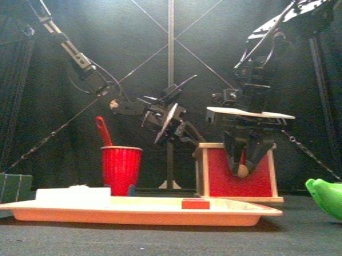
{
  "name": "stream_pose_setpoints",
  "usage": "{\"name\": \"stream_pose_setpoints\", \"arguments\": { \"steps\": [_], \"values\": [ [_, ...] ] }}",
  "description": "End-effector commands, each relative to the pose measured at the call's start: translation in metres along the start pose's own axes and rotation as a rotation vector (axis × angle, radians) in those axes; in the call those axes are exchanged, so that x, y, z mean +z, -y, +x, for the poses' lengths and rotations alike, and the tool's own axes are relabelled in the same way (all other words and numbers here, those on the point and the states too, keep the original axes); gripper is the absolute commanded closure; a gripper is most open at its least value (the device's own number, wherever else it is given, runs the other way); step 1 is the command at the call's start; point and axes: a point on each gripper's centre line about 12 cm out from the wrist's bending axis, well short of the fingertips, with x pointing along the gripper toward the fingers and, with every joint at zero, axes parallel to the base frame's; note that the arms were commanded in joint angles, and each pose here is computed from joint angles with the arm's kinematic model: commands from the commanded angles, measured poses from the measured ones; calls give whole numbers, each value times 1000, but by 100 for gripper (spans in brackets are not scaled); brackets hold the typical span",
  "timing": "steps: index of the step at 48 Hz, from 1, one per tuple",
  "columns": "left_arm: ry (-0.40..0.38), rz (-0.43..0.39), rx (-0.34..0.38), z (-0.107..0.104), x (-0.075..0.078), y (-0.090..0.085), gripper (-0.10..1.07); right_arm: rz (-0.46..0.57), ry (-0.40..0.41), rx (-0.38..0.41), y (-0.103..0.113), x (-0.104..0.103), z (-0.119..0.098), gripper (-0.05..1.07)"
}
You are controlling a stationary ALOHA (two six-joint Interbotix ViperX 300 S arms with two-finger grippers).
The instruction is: Open drawer
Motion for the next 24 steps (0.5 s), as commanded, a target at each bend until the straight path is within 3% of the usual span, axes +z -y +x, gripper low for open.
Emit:
{"name": "stream_pose_setpoints", "arguments": {
  "steps": [1,8,24],
  "values": [
    [-25,-16,35,0,7,-5,58,11,6,35,-4,6,-6,48],
    [-83,-31,66,2,0,-9,58,9,7,42,-5,6,-6,48],
    [-83,-30,64,2,2,-6,59,8,7,39,-5,6,-6,48]
  ]
}}
